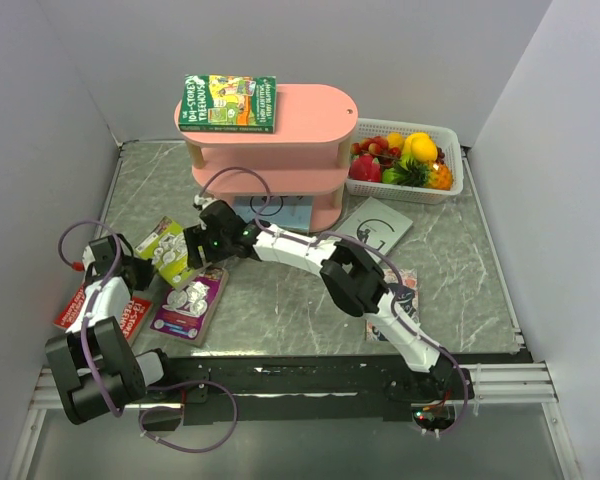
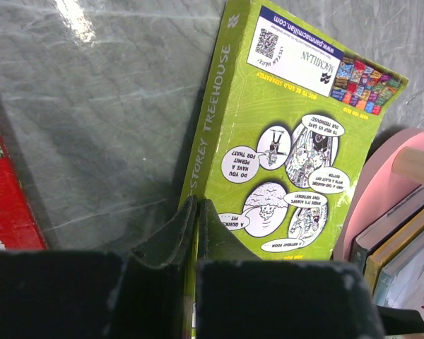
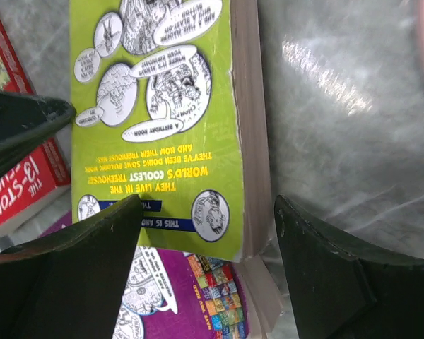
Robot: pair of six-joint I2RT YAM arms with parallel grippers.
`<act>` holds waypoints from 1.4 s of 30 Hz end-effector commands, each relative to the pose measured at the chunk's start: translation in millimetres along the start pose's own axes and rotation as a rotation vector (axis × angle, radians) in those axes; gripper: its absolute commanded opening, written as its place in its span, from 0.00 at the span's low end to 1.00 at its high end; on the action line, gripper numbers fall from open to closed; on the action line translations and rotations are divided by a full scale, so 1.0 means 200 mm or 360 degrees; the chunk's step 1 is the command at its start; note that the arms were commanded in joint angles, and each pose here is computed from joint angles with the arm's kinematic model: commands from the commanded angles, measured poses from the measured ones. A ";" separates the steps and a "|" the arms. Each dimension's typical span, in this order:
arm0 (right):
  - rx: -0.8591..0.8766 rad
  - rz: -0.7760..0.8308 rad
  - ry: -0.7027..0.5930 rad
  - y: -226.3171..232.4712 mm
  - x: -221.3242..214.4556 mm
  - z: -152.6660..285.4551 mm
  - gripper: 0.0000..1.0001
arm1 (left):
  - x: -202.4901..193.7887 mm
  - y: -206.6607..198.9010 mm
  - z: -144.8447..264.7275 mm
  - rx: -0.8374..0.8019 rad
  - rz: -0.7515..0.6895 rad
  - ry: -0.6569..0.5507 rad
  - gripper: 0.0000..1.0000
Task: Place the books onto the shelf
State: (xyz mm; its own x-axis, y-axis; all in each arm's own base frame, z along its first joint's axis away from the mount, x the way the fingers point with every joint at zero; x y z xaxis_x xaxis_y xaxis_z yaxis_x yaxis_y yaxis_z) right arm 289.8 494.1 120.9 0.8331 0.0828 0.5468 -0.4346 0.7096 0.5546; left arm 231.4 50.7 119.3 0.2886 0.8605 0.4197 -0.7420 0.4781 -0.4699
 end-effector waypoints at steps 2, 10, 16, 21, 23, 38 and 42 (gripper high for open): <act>0.0135 -0.0015 0.0078 0.03 -0.05 0.05 0.79 | -0.20 0.14 0.01 0.0195 -0.0040 0.0317 0.06; 0.0474 -0.0164 0.0200 0.14 -0.22 0.16 0.51 | -0.20 0.13 0.02 0.0169 -0.0044 0.0306 0.06; 0.0526 -0.0205 0.0096 0.21 -0.27 0.26 0.31 | -0.20 0.12 0.03 0.0157 -0.0058 0.0295 0.06; 0.0463 -0.0228 -0.0045 0.16 -0.28 0.39 0.13 | -0.18 0.09 0.06 0.0135 -0.0057 0.0256 0.06; 0.0417 -0.0214 -0.0118 0.17 -0.25 0.47 0.07 | -0.16 0.09 0.09 0.0147 -0.0059 0.0221 0.07; 0.0402 -0.0023 0.0173 0.20 -0.27 1.20 0.00 | -0.05 -0.19 0.42 -0.0536 -0.0219 0.0155 0.56; 0.0483 -0.0056 0.0211 0.15 -0.27 1.39 0.00 | -0.14 -0.23 0.45 -0.0951 -0.0255 0.0347 0.70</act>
State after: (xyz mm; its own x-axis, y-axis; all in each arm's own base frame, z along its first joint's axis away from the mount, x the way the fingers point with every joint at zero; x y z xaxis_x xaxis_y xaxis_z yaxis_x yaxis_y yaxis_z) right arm 150.6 353.0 248.1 0.8780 0.1343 0.4595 -0.4502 0.5579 0.6972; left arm 204.6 10.8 189.2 0.4231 0.8065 0.4130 -0.4993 0.5879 -0.6364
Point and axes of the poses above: each gripper's point midway between its finger pads, its own z axis back along the fingers, its own y axis along the line the jaws close on, x = y × z, the point moved 9 cm from there along z, back along the fingers, and after that the axes turned 12 degrees about -z, right-handed, at the moved point
